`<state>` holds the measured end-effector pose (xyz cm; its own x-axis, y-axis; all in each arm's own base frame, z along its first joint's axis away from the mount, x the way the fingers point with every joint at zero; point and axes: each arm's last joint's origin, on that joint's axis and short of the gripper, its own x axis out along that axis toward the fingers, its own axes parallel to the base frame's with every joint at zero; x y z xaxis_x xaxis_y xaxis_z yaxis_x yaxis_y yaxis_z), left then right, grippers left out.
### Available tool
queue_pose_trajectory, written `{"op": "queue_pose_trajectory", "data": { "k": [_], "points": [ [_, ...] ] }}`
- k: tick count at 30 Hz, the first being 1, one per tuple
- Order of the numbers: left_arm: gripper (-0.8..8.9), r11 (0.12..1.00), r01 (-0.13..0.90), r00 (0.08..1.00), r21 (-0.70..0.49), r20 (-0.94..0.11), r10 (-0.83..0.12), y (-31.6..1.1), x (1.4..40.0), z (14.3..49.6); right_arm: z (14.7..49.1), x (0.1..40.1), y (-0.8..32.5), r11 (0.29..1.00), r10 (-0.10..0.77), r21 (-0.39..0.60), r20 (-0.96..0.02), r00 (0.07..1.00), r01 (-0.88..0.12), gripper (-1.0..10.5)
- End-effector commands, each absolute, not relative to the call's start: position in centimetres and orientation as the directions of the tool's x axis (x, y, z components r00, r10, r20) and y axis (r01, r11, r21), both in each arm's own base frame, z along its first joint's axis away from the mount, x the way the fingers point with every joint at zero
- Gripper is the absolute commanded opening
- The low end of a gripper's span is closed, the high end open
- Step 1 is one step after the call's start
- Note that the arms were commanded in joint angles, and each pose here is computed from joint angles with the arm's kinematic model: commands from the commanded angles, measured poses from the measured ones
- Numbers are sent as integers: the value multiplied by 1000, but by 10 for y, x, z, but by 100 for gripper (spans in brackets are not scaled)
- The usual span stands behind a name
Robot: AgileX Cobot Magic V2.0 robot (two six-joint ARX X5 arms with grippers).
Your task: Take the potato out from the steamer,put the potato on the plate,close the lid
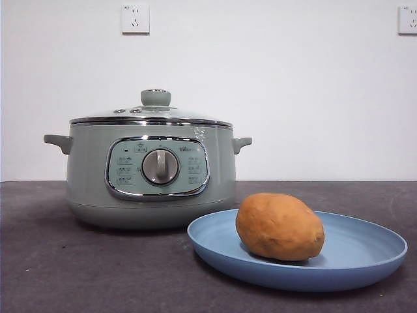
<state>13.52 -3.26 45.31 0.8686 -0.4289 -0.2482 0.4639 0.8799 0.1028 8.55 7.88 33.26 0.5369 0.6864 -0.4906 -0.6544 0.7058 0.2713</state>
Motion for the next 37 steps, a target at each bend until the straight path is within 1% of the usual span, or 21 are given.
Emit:
{"op": "queue_pose_trajectory", "data": {
  "k": [1,2,3,4,7,10,15,20,26,32,37],
  "points": [
    [-3,917,359,933,174,-60,-354,-20,127,439,333,85,78,708,686,274,-489,539,-651,1],
    [-3,929,319,946,189,-6,-324,-16,123,428,333,85,78,707,686,275,-489,539,-651,1],
    [-3,941,270,956,204,55,-287,-11,117,408,333,85,78,707,686,275,-489,539,-651,1],
    [-3,944,257,959,208,69,-276,-10,116,401,333,85,78,707,686,275,-489,539,-651,1],
    [-3,954,208,966,217,106,-235,-5,109,364,333,85,78,707,686,275,-489,539,-651,1],
    [-3,959,186,972,214,103,-211,-2,105,325,333,85,78,708,686,275,-490,539,-651,1],
    [-3,972,136,986,191,68,-152,0,101,263,333,85,78,707,686,275,-489,539,-651,1],
    [-3,978,140,989,157,14,-144,0,99,216,333,85,78,707,686,275,-489,539,-651,1],
    [-3,988,125,992,93,-23,-123,1,98,181,333,85,78,708,686,275,-490,539,-651,1],
    [-3,990,124,991,68,-50,-121,1,99,165,333,85,78,708,686,275,-490,539,-651,1],
    [-3,990,127,987,59,-103,-120,1,98,155,333,85,78,708,685,275,-490,538,-651,1]
  ]
}}
